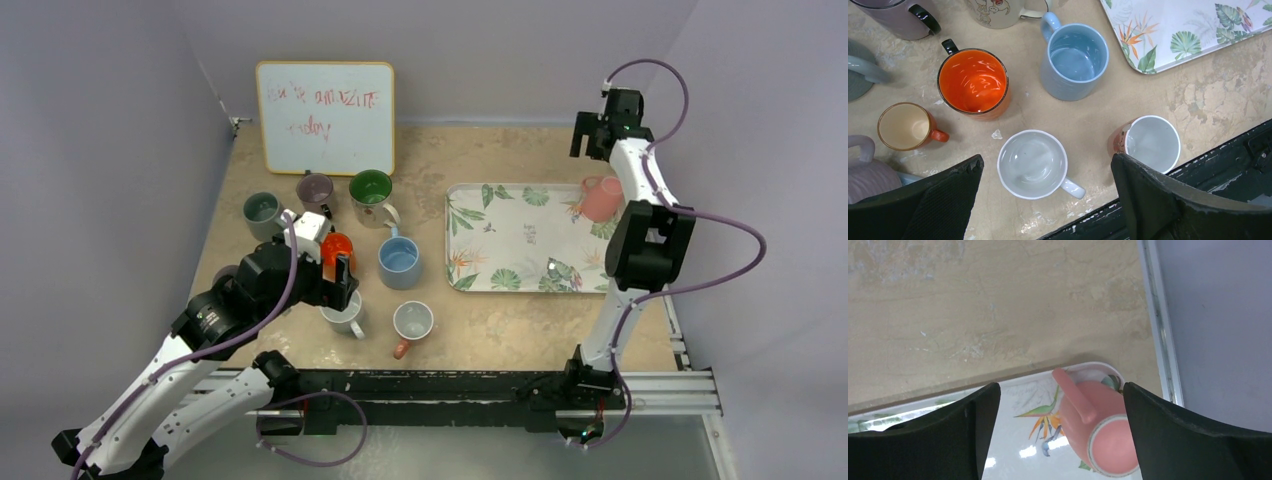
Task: Turn the mug right side up
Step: Turn over the cup on the tray.
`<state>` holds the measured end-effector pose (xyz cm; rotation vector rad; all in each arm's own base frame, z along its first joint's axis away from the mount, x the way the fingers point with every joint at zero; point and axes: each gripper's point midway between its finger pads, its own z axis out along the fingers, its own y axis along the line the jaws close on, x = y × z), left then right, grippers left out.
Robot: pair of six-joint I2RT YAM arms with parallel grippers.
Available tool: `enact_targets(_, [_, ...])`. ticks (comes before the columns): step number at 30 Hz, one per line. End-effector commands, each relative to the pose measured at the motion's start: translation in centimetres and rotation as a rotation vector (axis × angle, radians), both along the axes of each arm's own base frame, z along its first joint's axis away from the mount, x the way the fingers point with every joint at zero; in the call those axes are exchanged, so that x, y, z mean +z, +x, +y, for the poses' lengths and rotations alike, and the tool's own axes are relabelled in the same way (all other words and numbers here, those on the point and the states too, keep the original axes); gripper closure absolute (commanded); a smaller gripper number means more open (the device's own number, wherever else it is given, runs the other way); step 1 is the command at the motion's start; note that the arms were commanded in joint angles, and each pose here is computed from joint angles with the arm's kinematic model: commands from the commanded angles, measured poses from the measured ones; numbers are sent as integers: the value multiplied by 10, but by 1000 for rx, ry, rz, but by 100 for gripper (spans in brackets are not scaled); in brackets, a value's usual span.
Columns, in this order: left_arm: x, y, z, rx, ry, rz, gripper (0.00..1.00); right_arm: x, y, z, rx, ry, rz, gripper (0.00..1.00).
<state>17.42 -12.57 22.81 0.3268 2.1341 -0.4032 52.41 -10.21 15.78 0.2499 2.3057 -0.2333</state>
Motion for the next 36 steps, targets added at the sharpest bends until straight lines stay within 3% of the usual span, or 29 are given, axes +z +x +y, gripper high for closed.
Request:
enact_targets(1, [1,4,0,13,-4,-10,2,9,-3,10,129,2,68,7])
enact_targets(11, [4,2,1,9,-16,-22,2,9,-3,19,176,30,85,10])
enact_targets(26, [3,2,-2,-8,-13,-17,2,-1,2,12,171,-94,26,11])
enact_targets(36, [3,2,-2,-8,-14,-20,2,-30,-1,15,189,-94,116,11])
